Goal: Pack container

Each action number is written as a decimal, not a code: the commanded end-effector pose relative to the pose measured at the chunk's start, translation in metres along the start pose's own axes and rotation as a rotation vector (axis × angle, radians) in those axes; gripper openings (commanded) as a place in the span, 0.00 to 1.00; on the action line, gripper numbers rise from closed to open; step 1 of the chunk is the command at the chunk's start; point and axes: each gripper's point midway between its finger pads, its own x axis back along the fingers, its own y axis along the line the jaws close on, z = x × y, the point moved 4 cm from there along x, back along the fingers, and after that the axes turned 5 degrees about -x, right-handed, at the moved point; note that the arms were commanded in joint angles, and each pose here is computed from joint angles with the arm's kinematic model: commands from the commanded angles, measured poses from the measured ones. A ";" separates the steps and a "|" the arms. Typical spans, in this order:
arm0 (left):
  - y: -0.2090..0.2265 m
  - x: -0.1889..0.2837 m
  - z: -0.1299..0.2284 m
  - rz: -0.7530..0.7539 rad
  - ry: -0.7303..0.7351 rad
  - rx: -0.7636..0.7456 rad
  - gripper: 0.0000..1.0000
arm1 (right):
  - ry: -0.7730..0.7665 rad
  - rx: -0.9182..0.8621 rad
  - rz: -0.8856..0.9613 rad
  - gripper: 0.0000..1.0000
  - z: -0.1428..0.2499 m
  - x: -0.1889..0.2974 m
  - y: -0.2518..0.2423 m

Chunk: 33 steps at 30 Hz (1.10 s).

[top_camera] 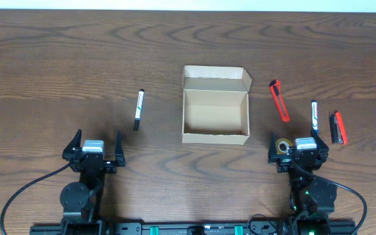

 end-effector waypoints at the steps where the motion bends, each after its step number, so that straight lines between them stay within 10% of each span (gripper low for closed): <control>1: -0.005 0.000 0.013 0.031 0.050 0.006 0.95 | 0.002 -0.013 -0.004 0.99 0.001 0.000 0.001; 14: -0.005 0.000 0.013 0.031 0.050 0.006 0.95 | -0.002 -0.060 -0.016 0.99 0.000 0.000 0.003; 24: -0.002 0.000 0.014 0.004 0.057 0.057 0.95 | 0.017 -0.559 -0.135 0.99 -0.005 0.001 0.018; 33: -0.002 0.000 0.014 0.003 0.059 0.062 0.95 | 0.140 -0.459 -0.113 0.99 -0.064 0.010 0.009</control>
